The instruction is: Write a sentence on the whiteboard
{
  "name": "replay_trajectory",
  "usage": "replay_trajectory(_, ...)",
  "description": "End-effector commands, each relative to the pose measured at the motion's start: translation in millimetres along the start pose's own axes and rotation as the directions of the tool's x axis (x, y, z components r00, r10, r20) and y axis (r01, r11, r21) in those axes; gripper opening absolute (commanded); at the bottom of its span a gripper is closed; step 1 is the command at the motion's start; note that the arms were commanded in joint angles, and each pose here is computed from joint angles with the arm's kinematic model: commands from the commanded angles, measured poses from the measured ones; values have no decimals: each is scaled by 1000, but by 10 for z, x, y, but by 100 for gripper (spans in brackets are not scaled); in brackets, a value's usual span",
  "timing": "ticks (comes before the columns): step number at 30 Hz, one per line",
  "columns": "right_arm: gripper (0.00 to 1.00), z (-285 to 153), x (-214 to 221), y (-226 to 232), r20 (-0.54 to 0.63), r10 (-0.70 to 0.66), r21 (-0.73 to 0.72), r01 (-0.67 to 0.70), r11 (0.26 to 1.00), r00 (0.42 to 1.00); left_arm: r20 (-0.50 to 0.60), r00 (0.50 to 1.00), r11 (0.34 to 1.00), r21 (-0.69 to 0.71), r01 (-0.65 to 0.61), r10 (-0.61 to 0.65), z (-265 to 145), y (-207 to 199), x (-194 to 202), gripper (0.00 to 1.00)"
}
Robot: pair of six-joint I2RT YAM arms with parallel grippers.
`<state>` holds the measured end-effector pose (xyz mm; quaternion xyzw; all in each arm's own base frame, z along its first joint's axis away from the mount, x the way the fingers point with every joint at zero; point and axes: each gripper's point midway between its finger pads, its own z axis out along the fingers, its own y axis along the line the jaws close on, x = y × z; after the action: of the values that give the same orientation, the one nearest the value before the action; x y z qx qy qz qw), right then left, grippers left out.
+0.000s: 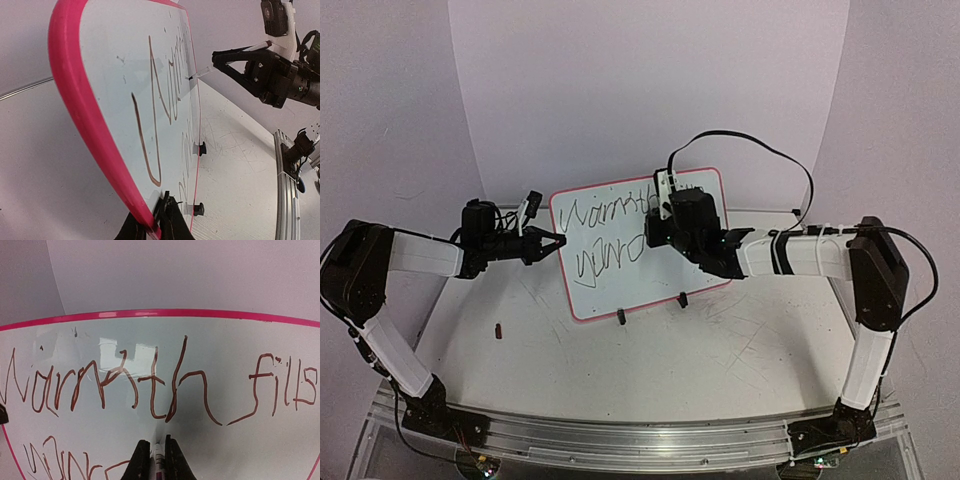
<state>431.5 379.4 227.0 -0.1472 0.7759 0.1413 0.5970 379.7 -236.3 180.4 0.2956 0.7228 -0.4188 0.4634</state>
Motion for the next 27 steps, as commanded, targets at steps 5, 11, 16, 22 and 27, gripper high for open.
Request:
replay_trajectory(5, 0, 20, -58, -6, 17, 16, -13, -16, 1000, 1000, -66, 994, 984, -151, -98, 89, 27, 308, 186, 0)
replay_trajectory(11, 0, -100, 343, 100, -72, 6, -47, -9, 999, 997, -66, 994, 984, -151, -98, 89, 27, 311, 187, 0)
replay_trajectory(16, 0, -157, 522, 19, -107, 12, -15, -14, 1000, 994, -66, 994, 984, -151, -97, 88, 30, 311, 185, 0)
replay_trajectory(22, 0, -260, 320, -102, -64, -13, 34, 15, 999, 998, -67, 994, 984, -152, -94, 85, 32, 318, 190, 0)
replay_trajectory(27, 0, -397, 92, -79, -19, 23, -21, -24, 999, 1000, -70, 994, 984, -150, -94, 84, 42, 327, 204, 0)
